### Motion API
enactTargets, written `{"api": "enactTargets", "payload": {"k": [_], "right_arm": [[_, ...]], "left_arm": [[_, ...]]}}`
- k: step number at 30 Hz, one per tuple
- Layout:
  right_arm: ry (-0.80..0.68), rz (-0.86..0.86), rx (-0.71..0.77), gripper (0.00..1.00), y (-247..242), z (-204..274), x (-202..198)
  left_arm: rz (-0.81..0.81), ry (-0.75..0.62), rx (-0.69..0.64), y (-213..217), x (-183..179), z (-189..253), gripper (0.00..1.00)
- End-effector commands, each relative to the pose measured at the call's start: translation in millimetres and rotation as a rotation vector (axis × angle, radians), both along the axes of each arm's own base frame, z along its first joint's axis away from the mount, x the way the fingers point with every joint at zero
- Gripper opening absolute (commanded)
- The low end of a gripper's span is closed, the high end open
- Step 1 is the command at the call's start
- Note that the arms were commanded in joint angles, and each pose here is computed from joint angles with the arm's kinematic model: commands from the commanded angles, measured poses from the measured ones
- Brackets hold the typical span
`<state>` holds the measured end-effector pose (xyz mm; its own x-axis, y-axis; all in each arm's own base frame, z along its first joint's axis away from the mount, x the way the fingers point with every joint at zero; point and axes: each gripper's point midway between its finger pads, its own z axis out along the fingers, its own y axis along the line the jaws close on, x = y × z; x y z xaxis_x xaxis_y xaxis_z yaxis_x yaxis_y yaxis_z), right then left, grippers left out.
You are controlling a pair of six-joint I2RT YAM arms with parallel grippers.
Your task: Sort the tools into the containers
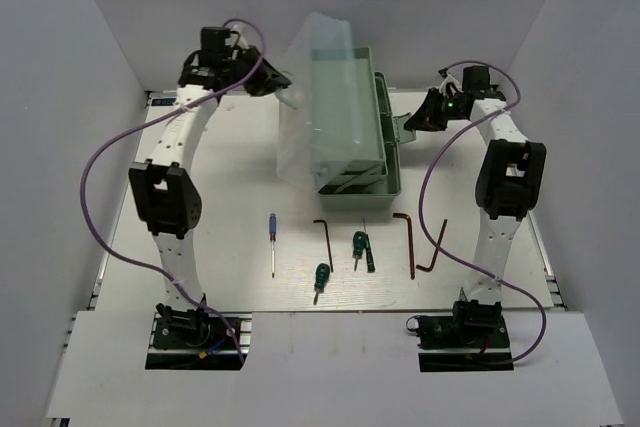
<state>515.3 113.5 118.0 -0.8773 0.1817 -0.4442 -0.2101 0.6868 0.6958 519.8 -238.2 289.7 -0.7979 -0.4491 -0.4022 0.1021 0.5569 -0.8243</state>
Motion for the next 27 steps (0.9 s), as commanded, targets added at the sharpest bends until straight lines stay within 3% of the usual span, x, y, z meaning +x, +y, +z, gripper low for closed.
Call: {"api": "enactTargets", "payload": {"k": [1,5,7,11,12,14,15,18,21,23,24,25,27], "right_arm": [[-0.167,-0.105,-0.130,0.00,-67,24,30],[-0.151,-0.104,-0.123,0.00,-68,18,26],[-0.159,-0.085,-0.105,0.00,-65,22,23],[-0.159,-0.051,-0.068,0.34,-57,26,17],[-0.162,-0.035,-0.044,0.53,-55,29,15],[-0.173,-0.024,-0.034,0.72,-53,36,11],[-0.183,-0.008,-0.028,0.89,-53,38,9],[-0.211,-0.004,-0.070,0.90,-66,49,0],[-0.254,0.000,-0.219,0.90,-87,57,-15],[-0.196,0.003,-0.295,0.90,-103,39,-34],[-0.219,0.016,-0.331,0.90,-109,47,-41],[-0.119,0.026,-0.348,0.80,-112,32,-64],[-0.075,0.085,-0.404,0.54,-112,34,-93]], "left_arm": [[0.188,-0.119,0.144,86,4,31,0.00],[0.218,-0.052,0.217,111,-5,-6,0.00],[0.223,-0.044,0.226,117,-4,-14,0.05],[0.219,-0.049,0.226,121,-4,-14,0.23],[0.220,-0.050,0.226,121,-1,-14,0.36],[0.231,-0.067,0.223,125,5,-8,0.46],[0.231,-0.069,0.223,125,4,-4,0.61],[0.301,-0.057,0.269,147,6,4,0.80],[0.385,-0.060,0.325,180,0,15,0.82],[0.465,-0.056,0.413,204,-7,23,0.83],[0.519,-0.070,0.460,216,-13,33,0.81],[0.530,-0.076,0.496,222,-19,37,0.69],[0.530,-0.081,0.561,218,-34,41,0.53]]}}
